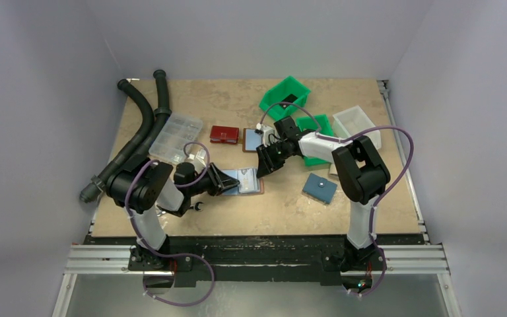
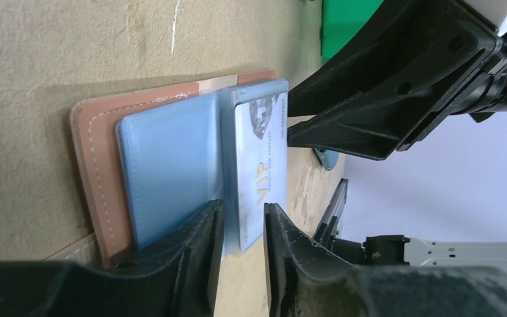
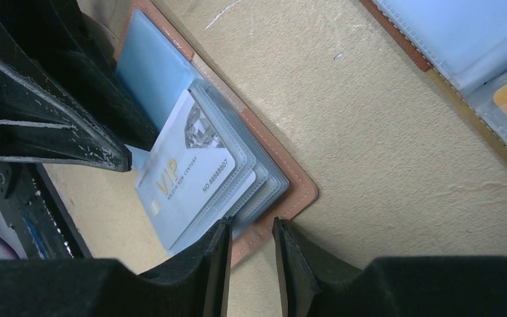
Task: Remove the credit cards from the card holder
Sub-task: Remove the credit card from the card holder.
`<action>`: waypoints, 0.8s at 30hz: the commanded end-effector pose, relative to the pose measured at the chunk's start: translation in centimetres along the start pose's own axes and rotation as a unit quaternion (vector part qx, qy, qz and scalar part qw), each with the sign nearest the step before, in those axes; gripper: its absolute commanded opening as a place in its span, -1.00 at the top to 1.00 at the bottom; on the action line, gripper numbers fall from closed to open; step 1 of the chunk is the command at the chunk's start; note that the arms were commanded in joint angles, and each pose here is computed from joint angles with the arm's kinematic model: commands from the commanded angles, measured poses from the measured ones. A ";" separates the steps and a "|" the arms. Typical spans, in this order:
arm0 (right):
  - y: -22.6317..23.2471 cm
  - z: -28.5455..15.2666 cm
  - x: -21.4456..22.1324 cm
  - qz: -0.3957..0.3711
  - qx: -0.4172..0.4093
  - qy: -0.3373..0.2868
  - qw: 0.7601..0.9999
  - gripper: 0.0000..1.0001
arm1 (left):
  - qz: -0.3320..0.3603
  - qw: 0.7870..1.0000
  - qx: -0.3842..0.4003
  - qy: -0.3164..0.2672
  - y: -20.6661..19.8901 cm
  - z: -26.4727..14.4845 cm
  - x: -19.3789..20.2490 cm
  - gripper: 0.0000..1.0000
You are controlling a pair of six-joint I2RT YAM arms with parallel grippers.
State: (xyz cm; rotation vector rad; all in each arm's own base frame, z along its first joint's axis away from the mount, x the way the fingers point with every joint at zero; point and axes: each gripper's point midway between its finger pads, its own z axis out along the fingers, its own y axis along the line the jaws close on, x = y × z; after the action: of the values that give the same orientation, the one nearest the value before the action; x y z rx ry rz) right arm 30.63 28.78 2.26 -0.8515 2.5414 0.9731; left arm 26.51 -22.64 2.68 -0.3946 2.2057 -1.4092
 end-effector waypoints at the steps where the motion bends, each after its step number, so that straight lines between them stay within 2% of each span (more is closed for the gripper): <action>1: -2.0 0.5 4.1 0.015 0.031 0.064 0.997 0.27 | -0.008 1.000 0.021 -0.003 -0.3 0.1 -0.2 0.32; 8: -1.6 0.6 4.1 0.016 0.020 0.064 0.998 0.27 | -0.003 0.999 -0.030 0.009 1.6 0.8 0.0 0.23; 12: -1.6 0.7 4.3 0.018 0.018 0.067 0.997 0.28 | 0.009 0.999 -0.029 0.024 1.0 1.7 0.3 0.26; 16: -1.7 0.7 4.3 0.018 0.021 0.067 0.997 0.28 | 0.004 0.999 -0.030 0.029 1.3 2.4 0.5 0.55; 18: -1.9 0.6 4.3 0.019 0.028 0.068 0.997 0.29 | 0.002 0.999 -0.029 0.034 1.5 2.5 0.7 0.91; 19: -2.2 0.6 4.4 0.019 0.035 0.069 0.997 0.29 | 0.001 0.999 -0.027 0.035 1.5 2.5 0.7 1.00; 24: -3.4 0.5 4.4 0.021 0.073 0.071 0.995 0.33 | -0.001 0.999 -0.054 0.004 2.7 1.1 -0.3 1.00</action>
State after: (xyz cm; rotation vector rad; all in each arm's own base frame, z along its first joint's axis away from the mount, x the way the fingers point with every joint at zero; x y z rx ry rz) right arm 30.39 28.49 2.17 -0.8546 2.5520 0.9933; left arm 27.80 -24.07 2.07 -0.3677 2.2398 -1.4283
